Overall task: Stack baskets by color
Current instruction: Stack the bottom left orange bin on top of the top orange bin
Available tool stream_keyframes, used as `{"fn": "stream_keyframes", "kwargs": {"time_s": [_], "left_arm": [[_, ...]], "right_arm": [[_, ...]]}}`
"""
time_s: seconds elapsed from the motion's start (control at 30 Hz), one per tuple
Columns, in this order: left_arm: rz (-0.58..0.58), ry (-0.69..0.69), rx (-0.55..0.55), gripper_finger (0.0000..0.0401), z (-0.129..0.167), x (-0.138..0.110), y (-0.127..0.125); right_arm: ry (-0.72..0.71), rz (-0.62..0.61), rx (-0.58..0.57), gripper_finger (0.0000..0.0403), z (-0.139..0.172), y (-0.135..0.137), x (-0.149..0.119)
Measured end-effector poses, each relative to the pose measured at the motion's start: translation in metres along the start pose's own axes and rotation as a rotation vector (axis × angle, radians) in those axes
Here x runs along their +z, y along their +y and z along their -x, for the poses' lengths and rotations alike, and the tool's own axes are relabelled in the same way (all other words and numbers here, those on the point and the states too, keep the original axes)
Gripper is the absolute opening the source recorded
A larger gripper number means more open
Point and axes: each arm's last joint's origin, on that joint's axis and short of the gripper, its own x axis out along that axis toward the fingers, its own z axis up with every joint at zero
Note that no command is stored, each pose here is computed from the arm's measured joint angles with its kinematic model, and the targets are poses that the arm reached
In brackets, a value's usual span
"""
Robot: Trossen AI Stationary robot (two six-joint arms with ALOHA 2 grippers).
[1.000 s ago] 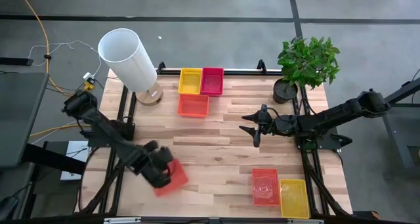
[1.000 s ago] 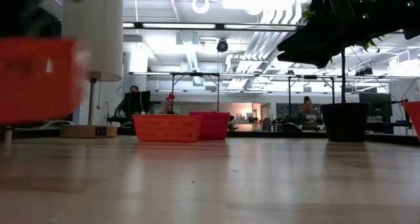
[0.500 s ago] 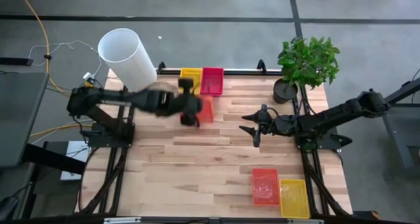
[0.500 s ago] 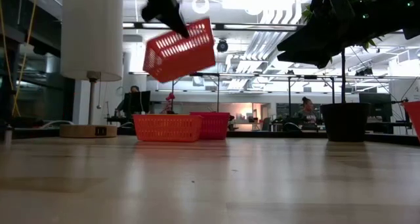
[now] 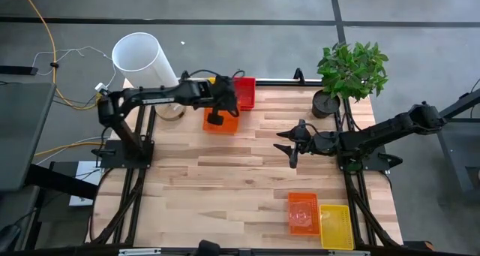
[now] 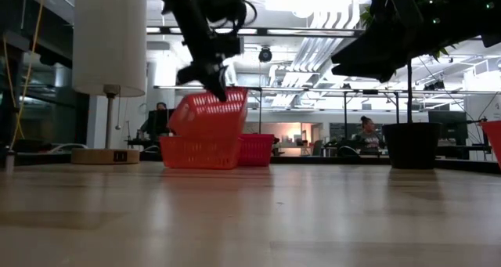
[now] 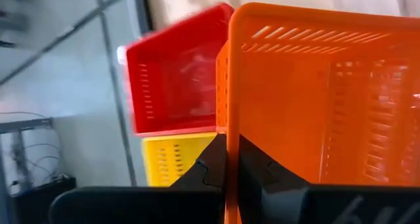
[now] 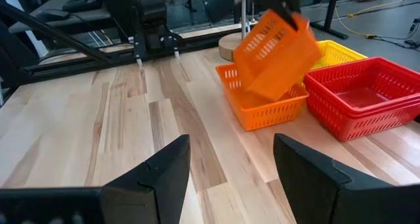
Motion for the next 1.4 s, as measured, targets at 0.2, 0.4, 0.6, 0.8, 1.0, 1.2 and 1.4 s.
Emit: {"fn": "stream_keyframes", "kwargs": {"time_s": [0.2,0.4,0.6,0.8,1.0,1.2,1.4], "left_arm": [[-0.016,0.001,-0.055,0.0000,-0.010,0.006,-0.011],[-0.022,0.001,-0.152,0.0000,-0.004,0.007,-0.023],[0.015,0.013,-0.263,0.0000,-0.003,0.007,-0.033],[-0.056,-0.058,-0.352,0.0000,0.004,0.014,-0.044],[-0.103,-0.042,-0.380,0.0000,0.007,0.015,-0.052],[-0.104,-0.047,-0.382,0.0005,0.008,0.017,-0.054],[-0.151,-0.061,-0.384,0.0047,0.011,0.021,-0.060]], "right_arm": [[0.013,0.003,-0.003,0.0206,0.000,0.000,-0.001],[0.015,0.006,-0.003,0.0206,0.000,0.000,-0.002],[0.015,0.007,-0.003,0.0206,0.000,0.000,-0.002],[0.019,0.008,-0.003,0.0206,0.000,0.000,-0.002],[0.021,0.004,-0.004,0.0206,0.000,0.000,-0.002],[0.021,-0.002,-0.003,0.0206,0.000,0.000,-0.002],[0.022,-0.016,-0.004,0.0206,0.000,0.000,-0.002]]}}
